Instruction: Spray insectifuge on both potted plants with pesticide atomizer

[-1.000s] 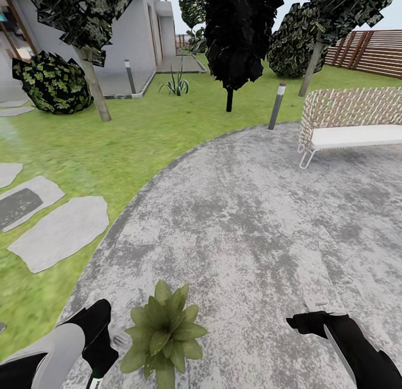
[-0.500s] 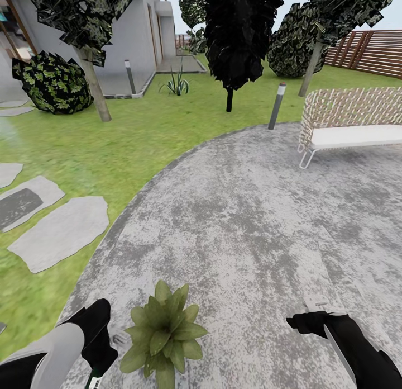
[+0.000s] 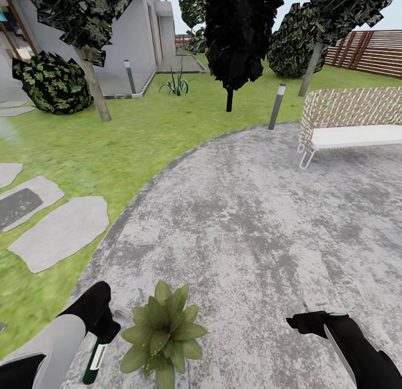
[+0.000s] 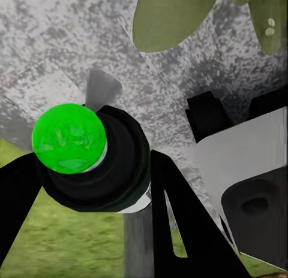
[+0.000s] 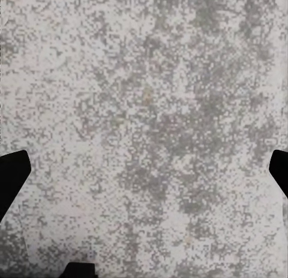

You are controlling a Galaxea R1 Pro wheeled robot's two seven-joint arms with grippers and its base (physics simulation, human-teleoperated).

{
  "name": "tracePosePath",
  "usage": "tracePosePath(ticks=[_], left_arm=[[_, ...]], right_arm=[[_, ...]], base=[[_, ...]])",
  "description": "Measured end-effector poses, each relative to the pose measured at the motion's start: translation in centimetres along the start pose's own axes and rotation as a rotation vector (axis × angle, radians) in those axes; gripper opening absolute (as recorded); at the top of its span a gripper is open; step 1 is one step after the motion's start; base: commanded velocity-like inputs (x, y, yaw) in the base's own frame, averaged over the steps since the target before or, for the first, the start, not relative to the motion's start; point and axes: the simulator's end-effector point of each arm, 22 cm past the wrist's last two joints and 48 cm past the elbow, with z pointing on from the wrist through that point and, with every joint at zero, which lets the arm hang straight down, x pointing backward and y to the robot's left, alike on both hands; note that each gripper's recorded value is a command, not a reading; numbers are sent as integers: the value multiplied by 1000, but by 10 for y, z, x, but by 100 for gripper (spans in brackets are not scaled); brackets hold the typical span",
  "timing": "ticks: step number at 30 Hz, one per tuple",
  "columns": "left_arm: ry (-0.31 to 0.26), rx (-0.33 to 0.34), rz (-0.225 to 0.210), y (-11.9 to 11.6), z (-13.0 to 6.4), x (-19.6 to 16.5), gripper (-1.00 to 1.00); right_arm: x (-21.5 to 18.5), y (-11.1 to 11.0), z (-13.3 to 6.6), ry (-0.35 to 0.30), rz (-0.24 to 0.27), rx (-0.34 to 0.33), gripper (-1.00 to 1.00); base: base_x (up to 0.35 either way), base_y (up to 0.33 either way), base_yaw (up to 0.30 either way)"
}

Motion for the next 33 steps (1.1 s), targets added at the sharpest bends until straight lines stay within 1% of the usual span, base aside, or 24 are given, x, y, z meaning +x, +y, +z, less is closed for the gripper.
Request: tracePosePath(ticks=[4, 5, 8, 12, 16, 19, 21, 23, 24, 26, 30, 33], left_arm=[[-6, 14, 16, -13, 1, -7, -100], [-12, 29, 21, -24, 1, -11, -100], [-15, 34, 35, -32, 1, -15, -100], [-15, 33, 36, -32, 0, -16, -100], [-16, 33, 34, -32, 0, -17, -100], [-24, 37, 39, -37, -2, -21, -100], [-51, 35, 44, -42, -9, -33, -100], [-65, 41, 48, -51, -12, -41, -100], [-69, 46, 51, -57, -13, -45, -100], [-73, 64, 60, -76, -16, -53, -100], [-77, 68, 73, -85, -18, -58, -100], [-79, 65, 75, -85, -20, -60, -100]], right_arm=[[0, 0, 0, 0, 2, -1, 100], [0, 0, 0, -1, 3, -2, 100], [0, 0, 0, -1, 3, -1, 100], [0, 0, 0, 0, 0, 1, 100], [0, -1, 0, 0, 0, 1, 100], [0, 0, 0, 0, 0, 1, 100], [0, 0, 0, 1, -1, 2, 100], [0, 0, 0, 1, -1, 1, 100], [0, 0, 0, 1, -1, 1, 100], [0, 0, 0, 0, -1, 1, 100], [0, 0, 0, 0, -1, 1, 100], [0, 0, 0, 1, -1, 1, 100]], base=[[0, 0, 0], [0, 0, -7], [0, 0, -106], [0, 0, -140], [0, 0, -19], [0, 0, -2], [0, 0, 0], [0, 0, 0], [0, 0, 0], [0, 0, 0], [0, 0, 0], [0, 0, 0]])
